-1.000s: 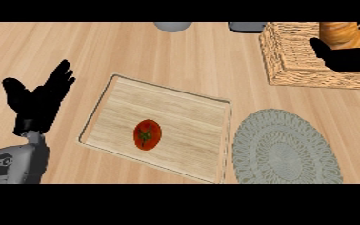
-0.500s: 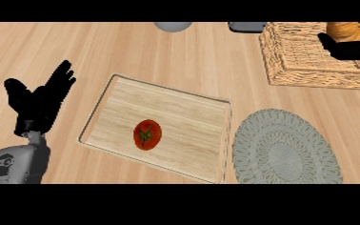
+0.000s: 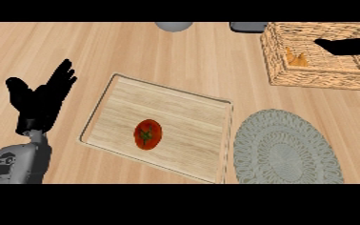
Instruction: Pick the croissant from the placemat and place it in the basket
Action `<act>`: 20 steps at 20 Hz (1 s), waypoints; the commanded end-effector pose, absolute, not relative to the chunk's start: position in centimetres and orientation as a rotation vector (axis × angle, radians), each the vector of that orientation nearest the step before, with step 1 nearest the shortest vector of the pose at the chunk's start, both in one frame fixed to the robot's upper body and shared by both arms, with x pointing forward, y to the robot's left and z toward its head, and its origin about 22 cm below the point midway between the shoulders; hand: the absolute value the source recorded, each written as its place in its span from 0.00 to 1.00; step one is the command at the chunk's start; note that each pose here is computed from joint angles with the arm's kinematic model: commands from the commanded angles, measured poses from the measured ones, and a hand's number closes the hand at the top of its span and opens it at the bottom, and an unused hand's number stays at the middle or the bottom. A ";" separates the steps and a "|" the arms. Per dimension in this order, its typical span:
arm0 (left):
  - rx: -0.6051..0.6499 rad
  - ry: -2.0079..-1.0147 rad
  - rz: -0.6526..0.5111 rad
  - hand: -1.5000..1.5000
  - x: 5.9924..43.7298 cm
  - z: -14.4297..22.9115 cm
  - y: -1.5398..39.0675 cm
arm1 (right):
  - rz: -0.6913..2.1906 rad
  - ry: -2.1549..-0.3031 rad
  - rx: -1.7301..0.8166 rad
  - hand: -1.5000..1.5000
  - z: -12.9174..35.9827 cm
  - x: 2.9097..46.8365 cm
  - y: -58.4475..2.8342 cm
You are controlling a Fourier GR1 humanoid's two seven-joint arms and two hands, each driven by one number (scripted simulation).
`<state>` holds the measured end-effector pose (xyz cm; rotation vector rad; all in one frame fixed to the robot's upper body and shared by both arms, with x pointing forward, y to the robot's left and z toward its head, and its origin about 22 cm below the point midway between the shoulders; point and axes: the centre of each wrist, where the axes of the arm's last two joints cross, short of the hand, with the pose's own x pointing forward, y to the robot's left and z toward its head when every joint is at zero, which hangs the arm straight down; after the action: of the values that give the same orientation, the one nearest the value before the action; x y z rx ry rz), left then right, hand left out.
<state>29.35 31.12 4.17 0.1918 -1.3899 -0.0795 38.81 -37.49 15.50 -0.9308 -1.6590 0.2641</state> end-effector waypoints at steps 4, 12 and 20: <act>0.168 -1.378 -0.092 0.50 29.0 1.9 30.8 | 0.238 -1.760 -0.837 0.00 14.8 39.9 -37.9; 0.195 -1.371 -0.062 0.50 29.3 3.4 30.9 | -0.247 -1.732 -0.728 0.00 18.4 37.7 -44.9; 0.192 -1.387 -0.077 0.50 30.1 5.5 32.0 | -0.318 -1.703 -0.619 0.00 19.7 30.1 -55.9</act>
<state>29.27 31.87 4.39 0.1872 -1.3875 -0.0804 33.41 -51.81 18.74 -0.6887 -1.7108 -0.3074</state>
